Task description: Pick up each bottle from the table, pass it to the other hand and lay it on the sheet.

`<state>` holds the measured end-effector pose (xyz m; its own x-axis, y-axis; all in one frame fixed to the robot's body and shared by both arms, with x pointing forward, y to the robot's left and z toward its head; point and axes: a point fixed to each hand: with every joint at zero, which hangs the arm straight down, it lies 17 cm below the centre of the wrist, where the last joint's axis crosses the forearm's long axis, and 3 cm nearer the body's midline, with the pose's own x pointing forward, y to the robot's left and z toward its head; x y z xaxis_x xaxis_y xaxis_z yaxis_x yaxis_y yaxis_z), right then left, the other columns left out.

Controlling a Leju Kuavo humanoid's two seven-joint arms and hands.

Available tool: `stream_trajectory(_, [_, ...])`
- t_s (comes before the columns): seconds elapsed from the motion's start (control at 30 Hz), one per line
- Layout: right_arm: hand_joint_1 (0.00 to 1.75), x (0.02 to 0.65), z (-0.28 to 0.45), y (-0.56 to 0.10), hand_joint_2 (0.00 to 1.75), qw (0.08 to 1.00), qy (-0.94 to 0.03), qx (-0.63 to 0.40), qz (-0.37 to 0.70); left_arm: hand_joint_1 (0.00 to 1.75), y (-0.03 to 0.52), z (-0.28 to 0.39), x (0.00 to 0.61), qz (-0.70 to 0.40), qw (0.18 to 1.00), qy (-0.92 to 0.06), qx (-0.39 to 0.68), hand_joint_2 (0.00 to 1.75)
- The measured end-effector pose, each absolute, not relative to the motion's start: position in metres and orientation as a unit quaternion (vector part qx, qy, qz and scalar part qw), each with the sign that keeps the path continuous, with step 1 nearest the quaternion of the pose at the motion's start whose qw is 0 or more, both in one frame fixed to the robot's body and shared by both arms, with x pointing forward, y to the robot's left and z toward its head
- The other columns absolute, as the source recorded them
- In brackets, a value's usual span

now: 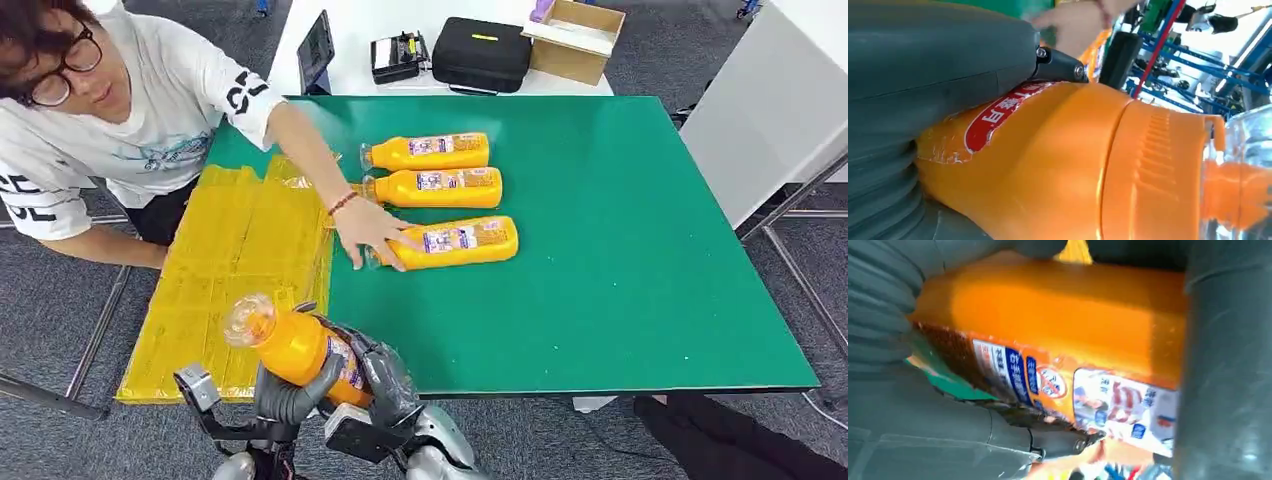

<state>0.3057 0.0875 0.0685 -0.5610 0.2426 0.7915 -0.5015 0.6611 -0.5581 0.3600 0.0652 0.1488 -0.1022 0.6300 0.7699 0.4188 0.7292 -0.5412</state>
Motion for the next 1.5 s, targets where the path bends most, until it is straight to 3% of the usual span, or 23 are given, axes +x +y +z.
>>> stream_trajectory(0.13, [0.0, 0.326, 0.099, 0.073, 0.0, 0.465, -0.813, 0.056, 0.347, 1.75, 0.074, 0.157, 0.365, 0.085, 0.564, -0.759, -0.312, 1.75])
stream_trajectory(0.43, [0.0, 0.356, 0.215, 0.008, 0.0, 0.421, -0.889, 0.022, 0.178, 1.75, 0.153, 0.184, 0.404, 0.087, 0.527, -0.839, -0.103, 1.75])
stream_trajectory(0.77, [0.0, 0.344, 0.267, -0.022, 0.0, 0.378, -0.92, 0.056, 0.09, 1.75, 0.218, 0.211, 0.431, 0.095, 0.478, -0.872, 0.043, 1.75])
stream_trajectory(0.9, [0.0, 0.342, 0.283, -0.034, 0.0, 0.363, -0.928, 0.058, 0.057, 1.75, 0.234, 0.23, 0.439, 0.027, 0.433, -0.882, 0.182, 1.75])
stream_trajectory(1.27, [0.0, 0.341, 0.292, -0.041, 0.0, 0.354, -0.933, 0.057, 0.045, 1.75, 0.244, 0.233, 0.45, 0.008, 0.423, -0.882, 0.207, 1.75])
stream_trajectory(1.37, [0.0, 0.343, 0.292, -0.043, 0.0, 0.359, -0.93, 0.066, 0.035, 1.75, 0.244, 0.238, 0.455, -0.047, 0.401, -0.869, 0.287, 1.75])
stream_trajectory(1.5, [0.0, 0.347, 0.297, -0.041, 0.0, 0.359, -0.929, 0.084, 0.032, 1.75, 0.229, 0.221, 0.487, -0.222, 0.368, -0.813, 0.393, 1.75])
